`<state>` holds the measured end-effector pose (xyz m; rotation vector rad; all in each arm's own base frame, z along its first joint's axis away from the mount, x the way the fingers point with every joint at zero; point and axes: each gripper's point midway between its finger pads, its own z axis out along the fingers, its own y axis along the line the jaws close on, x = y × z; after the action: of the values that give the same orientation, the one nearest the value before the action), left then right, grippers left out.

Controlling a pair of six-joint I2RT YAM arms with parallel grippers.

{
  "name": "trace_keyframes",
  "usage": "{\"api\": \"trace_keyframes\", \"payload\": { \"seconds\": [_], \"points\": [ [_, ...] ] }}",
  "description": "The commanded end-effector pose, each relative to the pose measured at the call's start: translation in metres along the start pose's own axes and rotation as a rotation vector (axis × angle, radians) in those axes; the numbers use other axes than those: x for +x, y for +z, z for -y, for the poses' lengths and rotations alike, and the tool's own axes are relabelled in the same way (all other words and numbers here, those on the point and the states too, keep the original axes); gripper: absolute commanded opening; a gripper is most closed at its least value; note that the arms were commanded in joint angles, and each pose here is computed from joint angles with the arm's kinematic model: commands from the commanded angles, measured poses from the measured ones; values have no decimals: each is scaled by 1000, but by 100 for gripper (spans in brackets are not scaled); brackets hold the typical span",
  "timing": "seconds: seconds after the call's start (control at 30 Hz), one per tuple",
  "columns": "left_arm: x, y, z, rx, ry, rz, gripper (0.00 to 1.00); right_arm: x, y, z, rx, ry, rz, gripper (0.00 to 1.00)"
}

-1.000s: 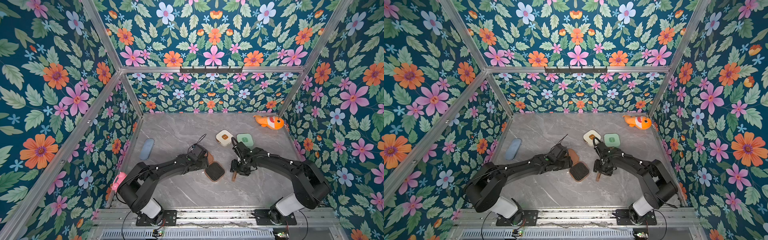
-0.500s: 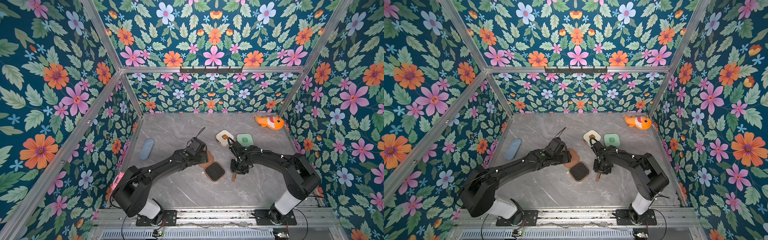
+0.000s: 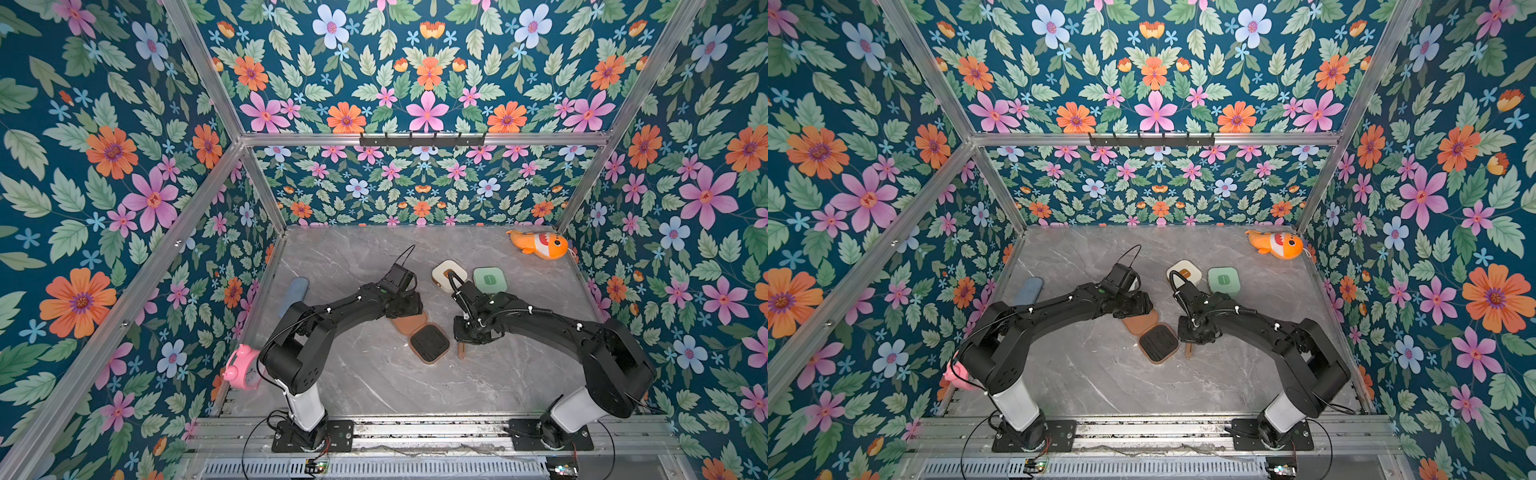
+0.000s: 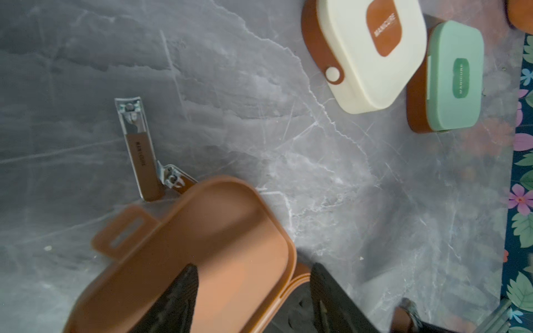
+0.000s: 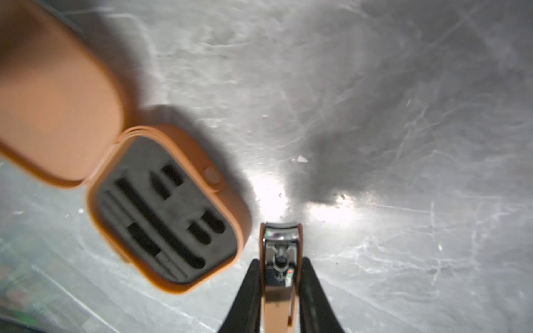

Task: Organize nail clipper sets
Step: Pick up the nail clipper from the center of the board, then place the nail clipper in the storage box.

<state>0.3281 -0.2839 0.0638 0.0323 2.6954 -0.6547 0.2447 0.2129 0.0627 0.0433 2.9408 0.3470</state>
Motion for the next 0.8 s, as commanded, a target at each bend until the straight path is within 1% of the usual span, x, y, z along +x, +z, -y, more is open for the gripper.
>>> {"api": "trace_keyframes", "payload": {
  "seconds": [0.0,0.23,0.4,0.43,0.57,0.77],
  "points": [
    [-3,3,3,51,-17,3,64,-8,-11,-16,-27,-109,74,16],
    [-2,11,-7,60,-47,-8,63,-14,-7,-63,-138,-309,96,14],
    [-4,14,-13,64,-66,-7,62,-24,-3,-88,-205,-409,105,14],
    [-4,15,-13,63,-68,-5,62,-24,6,-90,-202,-424,85,15],
    [-5,15,-16,61,-76,-5,62,-26,15,-99,-215,-458,57,13],
    [-6,15,-20,61,-87,-5,62,-18,25,-103,-221,-491,35,13]
  ]
}}
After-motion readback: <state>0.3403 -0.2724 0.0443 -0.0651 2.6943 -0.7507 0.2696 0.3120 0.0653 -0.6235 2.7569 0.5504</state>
